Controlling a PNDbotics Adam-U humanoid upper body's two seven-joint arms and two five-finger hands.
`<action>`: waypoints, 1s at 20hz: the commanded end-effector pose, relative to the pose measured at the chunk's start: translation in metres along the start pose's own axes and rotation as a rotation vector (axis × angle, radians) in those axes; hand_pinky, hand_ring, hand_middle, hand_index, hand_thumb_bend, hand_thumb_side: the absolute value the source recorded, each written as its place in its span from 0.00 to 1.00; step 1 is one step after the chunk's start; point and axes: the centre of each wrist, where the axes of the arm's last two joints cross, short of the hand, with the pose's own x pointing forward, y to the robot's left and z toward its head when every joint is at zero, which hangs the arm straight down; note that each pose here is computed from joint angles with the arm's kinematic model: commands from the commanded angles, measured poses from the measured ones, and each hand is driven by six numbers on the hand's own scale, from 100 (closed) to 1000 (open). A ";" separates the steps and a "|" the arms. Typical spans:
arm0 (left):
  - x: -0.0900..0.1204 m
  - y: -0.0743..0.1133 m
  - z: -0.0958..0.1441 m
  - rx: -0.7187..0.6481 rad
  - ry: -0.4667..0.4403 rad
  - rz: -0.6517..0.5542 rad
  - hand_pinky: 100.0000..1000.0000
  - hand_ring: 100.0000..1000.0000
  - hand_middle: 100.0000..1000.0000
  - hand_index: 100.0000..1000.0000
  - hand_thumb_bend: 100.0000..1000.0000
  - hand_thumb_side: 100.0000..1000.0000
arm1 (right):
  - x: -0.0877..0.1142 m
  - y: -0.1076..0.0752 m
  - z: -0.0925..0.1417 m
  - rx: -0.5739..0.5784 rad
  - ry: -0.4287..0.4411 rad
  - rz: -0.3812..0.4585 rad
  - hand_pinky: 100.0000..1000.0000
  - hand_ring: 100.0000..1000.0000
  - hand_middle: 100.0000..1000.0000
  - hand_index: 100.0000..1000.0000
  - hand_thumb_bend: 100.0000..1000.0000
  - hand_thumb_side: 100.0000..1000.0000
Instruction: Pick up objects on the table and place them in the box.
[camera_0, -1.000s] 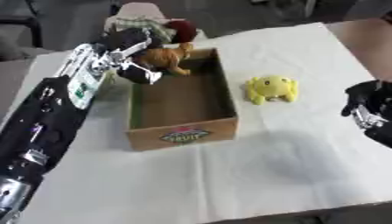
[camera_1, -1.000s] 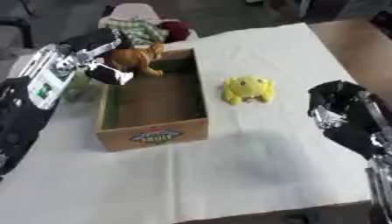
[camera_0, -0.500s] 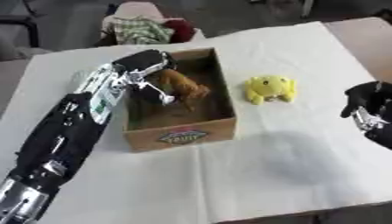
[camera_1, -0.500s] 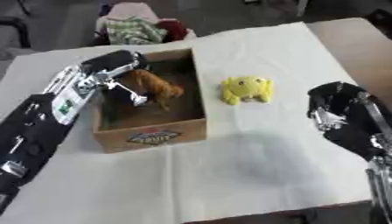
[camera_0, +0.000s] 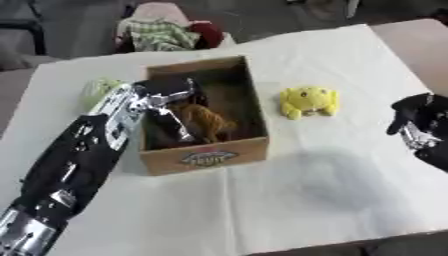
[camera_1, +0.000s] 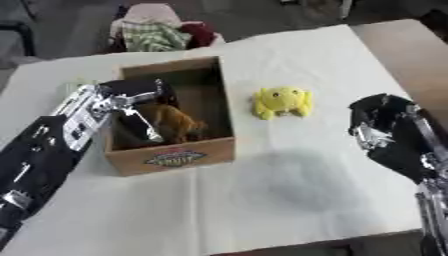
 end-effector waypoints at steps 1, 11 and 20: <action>-0.008 0.022 0.017 -0.021 -0.001 -0.058 0.68 0.60 0.56 0.69 0.81 0.16 | 0.005 -0.004 -0.001 -0.001 -0.013 0.016 0.45 0.42 0.38 0.60 0.00 0.20; -0.014 0.075 0.077 0.211 0.008 -0.034 0.68 0.60 0.57 0.70 0.80 0.14 | 0.002 -0.006 0.003 -0.015 0.001 0.018 0.45 0.42 0.38 0.60 0.00 0.20; -0.049 0.073 0.129 0.442 0.217 0.135 0.67 0.59 0.56 0.70 0.76 0.13 | 0.001 -0.008 0.006 -0.027 0.012 0.021 0.45 0.42 0.38 0.60 0.00 0.20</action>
